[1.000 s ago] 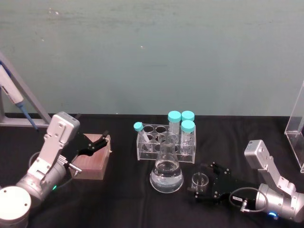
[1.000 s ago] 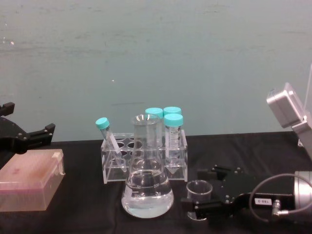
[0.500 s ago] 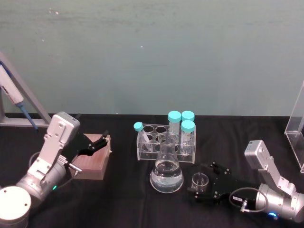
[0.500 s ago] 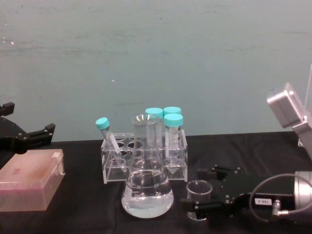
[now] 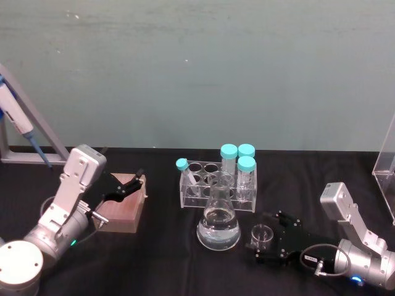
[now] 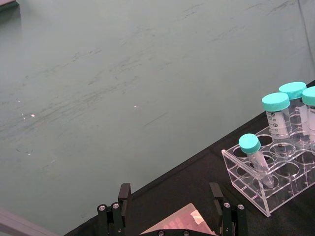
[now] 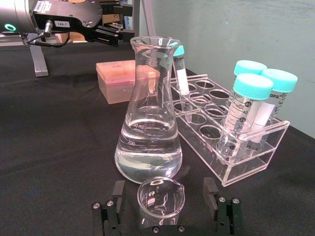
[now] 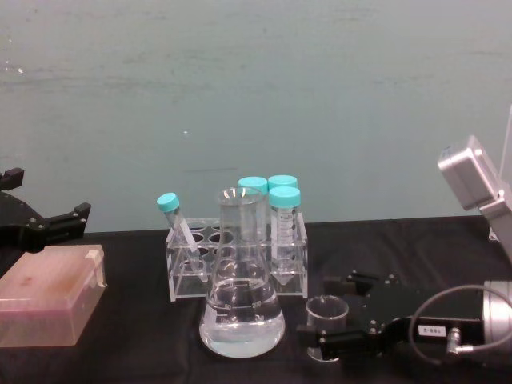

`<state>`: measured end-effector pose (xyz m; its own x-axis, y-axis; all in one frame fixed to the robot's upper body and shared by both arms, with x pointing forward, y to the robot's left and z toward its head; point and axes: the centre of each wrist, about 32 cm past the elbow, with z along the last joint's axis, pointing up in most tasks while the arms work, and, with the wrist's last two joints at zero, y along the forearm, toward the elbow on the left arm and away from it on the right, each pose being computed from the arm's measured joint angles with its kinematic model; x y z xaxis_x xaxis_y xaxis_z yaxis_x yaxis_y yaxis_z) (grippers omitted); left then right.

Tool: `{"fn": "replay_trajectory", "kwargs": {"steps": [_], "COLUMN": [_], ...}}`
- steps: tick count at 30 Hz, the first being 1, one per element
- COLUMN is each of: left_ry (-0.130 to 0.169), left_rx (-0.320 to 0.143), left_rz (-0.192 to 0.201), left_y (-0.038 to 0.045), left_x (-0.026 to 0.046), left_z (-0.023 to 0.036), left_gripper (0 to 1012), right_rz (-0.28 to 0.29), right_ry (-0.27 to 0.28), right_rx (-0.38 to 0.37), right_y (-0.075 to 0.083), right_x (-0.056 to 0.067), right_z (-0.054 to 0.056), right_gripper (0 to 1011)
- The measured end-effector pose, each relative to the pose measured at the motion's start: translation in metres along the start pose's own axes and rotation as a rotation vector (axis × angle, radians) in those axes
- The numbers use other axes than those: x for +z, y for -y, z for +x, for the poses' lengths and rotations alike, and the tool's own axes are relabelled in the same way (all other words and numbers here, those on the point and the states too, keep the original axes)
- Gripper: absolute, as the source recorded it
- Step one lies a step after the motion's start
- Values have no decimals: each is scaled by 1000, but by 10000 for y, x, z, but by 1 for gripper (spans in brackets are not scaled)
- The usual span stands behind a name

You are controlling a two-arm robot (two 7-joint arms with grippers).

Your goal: Place the experimental apparatus aside using one hand.

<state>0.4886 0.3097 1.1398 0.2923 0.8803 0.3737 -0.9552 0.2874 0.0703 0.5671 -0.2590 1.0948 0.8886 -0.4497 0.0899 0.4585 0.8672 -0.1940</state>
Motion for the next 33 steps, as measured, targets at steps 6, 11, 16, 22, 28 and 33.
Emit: {"fn": "replay_trajectory", "kwargs": {"steps": [6,11,16,22,28,33], "left_ry": [0,0,0,0,0,0], "left_rx": [0,0,0,0,0,0], "left_rz": [0,0,0,0,0,0], "left_y": [0,0,0,0,0,0], "left_x": [0,0,0,0,0,0], "left_z": [0,0,0,0,0,0], "left_gripper": [1000,1000,1000,1000,1000,1000], "right_rz": [0,0,0,0,0,0], "right_ry": [0,0,0,0,0,0], "right_rx": [0,0,0,0,0,0], "right_y": [0,0,0,0,0,0], "right_x": [0,0,0,0,0,0], "right_z": [0,0,0,0,0,0], "right_gripper": [1003,1003,935,813,578,508]}}
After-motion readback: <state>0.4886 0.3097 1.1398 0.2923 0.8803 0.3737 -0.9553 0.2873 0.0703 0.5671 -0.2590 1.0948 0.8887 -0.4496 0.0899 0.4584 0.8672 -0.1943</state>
